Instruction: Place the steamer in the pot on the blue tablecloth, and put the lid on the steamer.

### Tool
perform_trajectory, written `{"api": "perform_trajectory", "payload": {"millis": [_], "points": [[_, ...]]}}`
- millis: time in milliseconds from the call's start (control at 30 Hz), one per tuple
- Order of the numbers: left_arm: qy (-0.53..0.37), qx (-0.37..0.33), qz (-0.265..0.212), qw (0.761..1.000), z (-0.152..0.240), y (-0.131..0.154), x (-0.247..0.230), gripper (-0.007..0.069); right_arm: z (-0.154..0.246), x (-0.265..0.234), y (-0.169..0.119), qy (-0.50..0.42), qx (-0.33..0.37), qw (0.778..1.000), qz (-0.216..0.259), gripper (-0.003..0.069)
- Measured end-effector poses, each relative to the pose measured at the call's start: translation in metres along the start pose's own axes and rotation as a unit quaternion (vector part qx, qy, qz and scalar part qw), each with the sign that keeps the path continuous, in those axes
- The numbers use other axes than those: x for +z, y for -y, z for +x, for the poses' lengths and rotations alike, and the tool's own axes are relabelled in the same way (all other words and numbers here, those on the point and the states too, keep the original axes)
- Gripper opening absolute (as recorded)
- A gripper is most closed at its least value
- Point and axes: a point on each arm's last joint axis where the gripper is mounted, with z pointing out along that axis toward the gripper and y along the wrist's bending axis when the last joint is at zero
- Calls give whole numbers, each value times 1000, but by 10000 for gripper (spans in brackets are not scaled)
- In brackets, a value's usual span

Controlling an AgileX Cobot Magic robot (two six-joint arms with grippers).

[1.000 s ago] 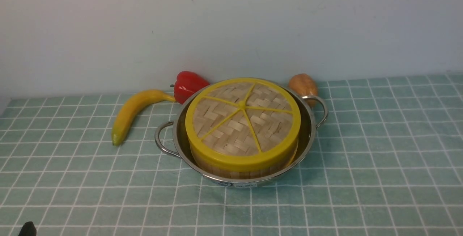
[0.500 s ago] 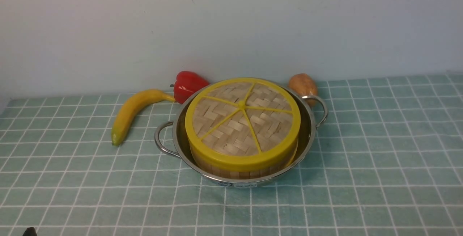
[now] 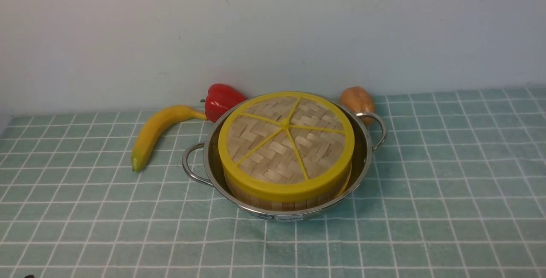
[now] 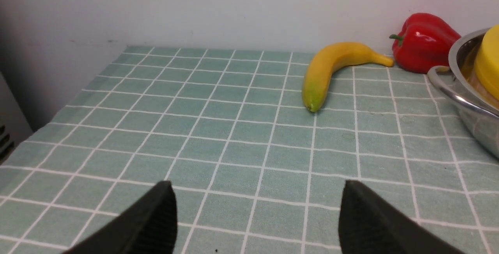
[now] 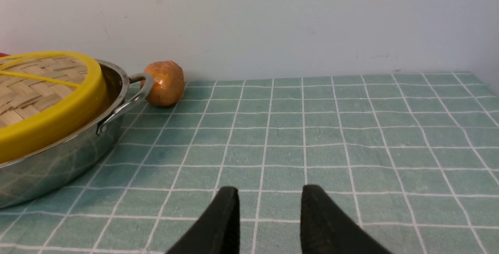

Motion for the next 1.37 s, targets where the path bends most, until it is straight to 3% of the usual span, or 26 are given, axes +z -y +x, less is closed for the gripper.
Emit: {"api": "perform_trajectory", "payload": {"millis": [1367], "points": [[0, 7, 0, 1000, 0, 0, 0, 515, 0, 0, 0, 0, 0, 1000, 0, 243]]}}
